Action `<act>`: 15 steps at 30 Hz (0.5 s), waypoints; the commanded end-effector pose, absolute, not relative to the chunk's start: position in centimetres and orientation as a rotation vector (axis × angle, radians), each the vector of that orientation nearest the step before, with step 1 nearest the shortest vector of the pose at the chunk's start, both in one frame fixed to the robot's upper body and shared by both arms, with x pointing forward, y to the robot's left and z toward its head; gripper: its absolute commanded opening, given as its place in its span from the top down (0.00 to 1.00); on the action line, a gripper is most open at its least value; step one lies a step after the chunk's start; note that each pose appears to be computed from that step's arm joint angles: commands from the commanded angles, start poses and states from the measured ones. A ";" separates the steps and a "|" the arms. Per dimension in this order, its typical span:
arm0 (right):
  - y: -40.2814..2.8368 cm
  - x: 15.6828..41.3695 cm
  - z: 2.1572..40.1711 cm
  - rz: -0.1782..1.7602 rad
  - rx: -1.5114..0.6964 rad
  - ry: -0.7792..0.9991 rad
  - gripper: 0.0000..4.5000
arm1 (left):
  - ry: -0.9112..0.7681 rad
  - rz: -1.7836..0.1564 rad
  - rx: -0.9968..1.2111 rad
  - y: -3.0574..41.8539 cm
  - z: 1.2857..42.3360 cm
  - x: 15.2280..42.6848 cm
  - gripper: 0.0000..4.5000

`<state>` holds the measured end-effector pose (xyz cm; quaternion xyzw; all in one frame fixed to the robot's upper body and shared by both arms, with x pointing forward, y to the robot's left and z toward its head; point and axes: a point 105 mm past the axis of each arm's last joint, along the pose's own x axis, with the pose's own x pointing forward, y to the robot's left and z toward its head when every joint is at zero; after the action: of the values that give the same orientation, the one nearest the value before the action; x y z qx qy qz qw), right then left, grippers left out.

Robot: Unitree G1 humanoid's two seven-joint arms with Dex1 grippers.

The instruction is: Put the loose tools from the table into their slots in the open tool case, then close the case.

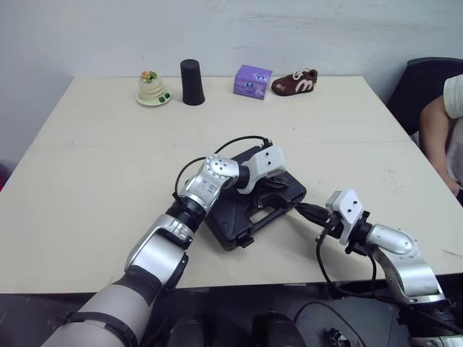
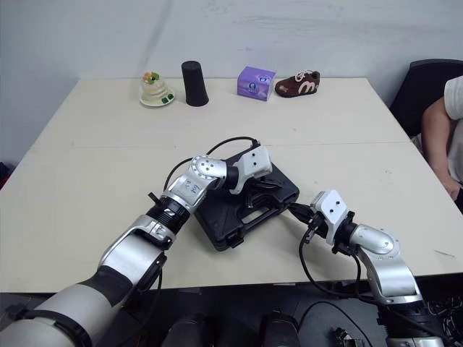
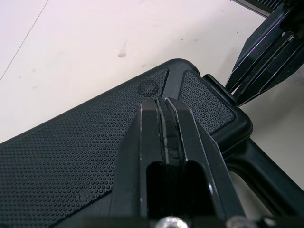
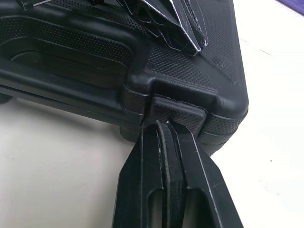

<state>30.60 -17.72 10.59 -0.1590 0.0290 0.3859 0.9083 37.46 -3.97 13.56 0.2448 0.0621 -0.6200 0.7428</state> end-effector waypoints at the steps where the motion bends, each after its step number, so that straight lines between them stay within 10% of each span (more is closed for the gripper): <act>1: -16.4 31.0 13.4 0.825 -0.370 -0.029 1.00 | 0.521 -1.349 0.601 -0.6 4.1 35.5 0.99; 15: -16.0 31.6 13.5 0.870 -0.363 0.001 1.00 | 0.530 -1.341 0.599 -0.2 3.7 34.9 0.99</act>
<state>31.50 -16.70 11.52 -0.1659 0.0377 0.4114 0.8954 36.89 -3.39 13.21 0.2517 0.0603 -0.6156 0.7443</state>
